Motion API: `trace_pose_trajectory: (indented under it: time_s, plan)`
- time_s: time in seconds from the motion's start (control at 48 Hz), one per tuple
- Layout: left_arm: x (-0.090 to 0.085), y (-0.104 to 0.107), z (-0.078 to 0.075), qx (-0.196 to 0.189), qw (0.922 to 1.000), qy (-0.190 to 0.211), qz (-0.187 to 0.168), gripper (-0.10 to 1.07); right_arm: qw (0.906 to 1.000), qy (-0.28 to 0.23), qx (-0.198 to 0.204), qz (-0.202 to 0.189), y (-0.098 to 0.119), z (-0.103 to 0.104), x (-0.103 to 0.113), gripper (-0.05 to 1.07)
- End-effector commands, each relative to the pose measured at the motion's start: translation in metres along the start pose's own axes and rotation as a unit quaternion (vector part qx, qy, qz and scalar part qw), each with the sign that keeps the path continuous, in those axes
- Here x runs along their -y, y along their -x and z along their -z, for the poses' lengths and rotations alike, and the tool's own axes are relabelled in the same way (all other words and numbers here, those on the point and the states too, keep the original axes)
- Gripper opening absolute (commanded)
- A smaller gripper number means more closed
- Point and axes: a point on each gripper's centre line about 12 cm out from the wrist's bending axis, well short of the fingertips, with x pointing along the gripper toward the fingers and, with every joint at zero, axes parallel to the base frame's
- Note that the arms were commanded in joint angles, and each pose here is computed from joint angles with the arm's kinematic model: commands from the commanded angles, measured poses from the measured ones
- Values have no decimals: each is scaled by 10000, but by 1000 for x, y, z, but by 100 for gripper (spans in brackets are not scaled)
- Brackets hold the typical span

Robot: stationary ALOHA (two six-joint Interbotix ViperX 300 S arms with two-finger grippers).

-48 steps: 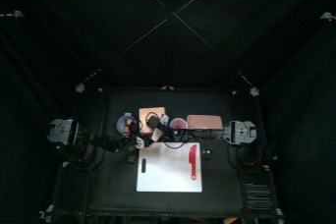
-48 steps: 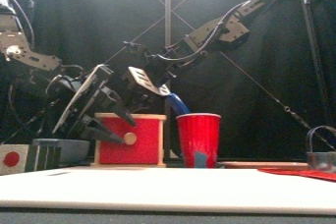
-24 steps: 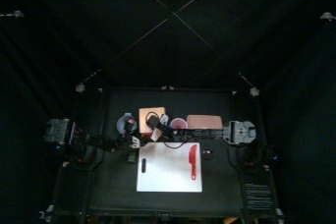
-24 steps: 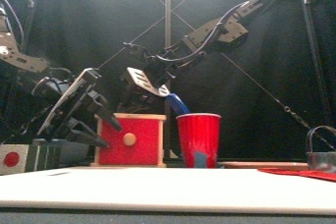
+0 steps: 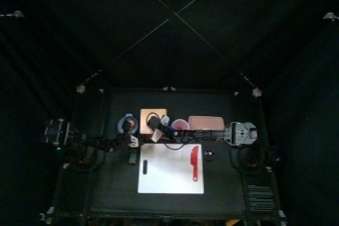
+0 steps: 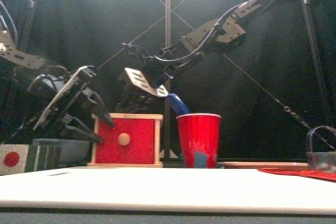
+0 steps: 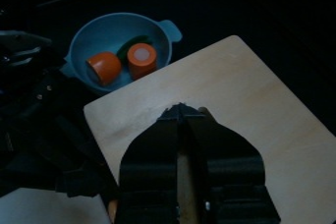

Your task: Open drawer

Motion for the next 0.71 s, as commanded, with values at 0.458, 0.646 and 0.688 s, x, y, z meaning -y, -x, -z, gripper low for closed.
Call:
trace_pose_trajectory:
  time_s: [0.458, 0.646, 0.688]
  plan:
    - [29, -12, 2, -106, 9968, 779, -133, 81, 9999, -57, 80, 34, 3, -8, 3, 30]
    - [29, -19, 13, -106, 9933, 1090, -377, 81, 9999, -62, 73, 34, 2, -7, 2, 30]
    - [28, -21, 14, -76, 9928, 1122, -419, 81, 9999, -61, 81, 27, 3, -8, 1, 30]
